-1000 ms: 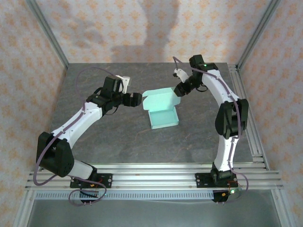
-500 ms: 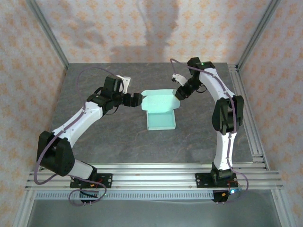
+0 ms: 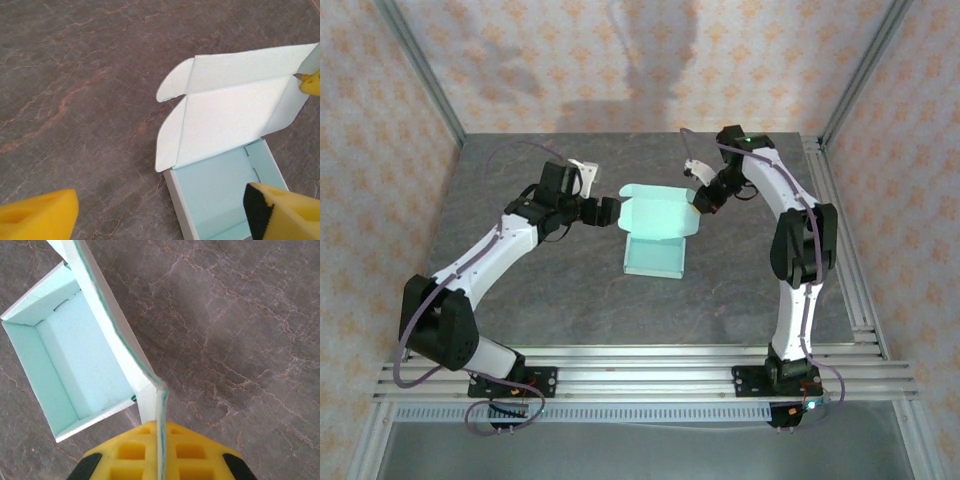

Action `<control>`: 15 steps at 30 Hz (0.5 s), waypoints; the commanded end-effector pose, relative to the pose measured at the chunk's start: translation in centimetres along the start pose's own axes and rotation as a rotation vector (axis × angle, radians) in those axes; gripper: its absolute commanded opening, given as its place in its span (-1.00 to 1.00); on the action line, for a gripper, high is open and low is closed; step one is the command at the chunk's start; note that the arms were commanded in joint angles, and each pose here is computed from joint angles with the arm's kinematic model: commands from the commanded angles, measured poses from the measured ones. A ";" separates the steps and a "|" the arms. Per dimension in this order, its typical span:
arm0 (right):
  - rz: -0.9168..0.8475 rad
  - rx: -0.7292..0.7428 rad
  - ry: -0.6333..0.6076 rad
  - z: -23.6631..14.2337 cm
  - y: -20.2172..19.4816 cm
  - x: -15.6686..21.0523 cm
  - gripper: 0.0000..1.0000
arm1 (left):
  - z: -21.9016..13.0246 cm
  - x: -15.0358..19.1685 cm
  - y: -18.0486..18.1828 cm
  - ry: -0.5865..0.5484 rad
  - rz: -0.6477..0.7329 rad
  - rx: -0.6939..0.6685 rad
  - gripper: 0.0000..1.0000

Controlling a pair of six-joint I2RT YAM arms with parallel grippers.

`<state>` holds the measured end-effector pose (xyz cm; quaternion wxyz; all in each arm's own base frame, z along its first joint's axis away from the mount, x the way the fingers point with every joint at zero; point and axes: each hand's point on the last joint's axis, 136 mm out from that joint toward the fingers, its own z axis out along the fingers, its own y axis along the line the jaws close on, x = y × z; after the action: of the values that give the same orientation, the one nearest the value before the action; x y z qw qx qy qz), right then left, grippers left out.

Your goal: Fold the paper box

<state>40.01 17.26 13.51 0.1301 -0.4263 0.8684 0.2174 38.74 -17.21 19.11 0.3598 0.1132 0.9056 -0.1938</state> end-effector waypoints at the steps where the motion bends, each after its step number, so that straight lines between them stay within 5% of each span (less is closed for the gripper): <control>1: -0.072 0.073 -0.037 -1.3 0.3 -0.8 -1.00 | 0.7 -1.3 -0.9 -0.011 0.064 0.050 0.63; 8: -0.120 0.065 -0.036 -1.5 1.4 -0.3 -1.00 | 2.5 0.1 -2.3 0.125 0.341 0.102 0.58; 15: -0.145 0.063 -0.052 -2.0 1.9 -0.7 -1.00 | 3.8 1.1 -2.2 0.242 0.429 0.135 0.09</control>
<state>39.10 17.68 14.45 0.1599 -0.4593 0.8502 0.2014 40.78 -20.71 17.02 0.3071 0.3052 0.8873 -0.1590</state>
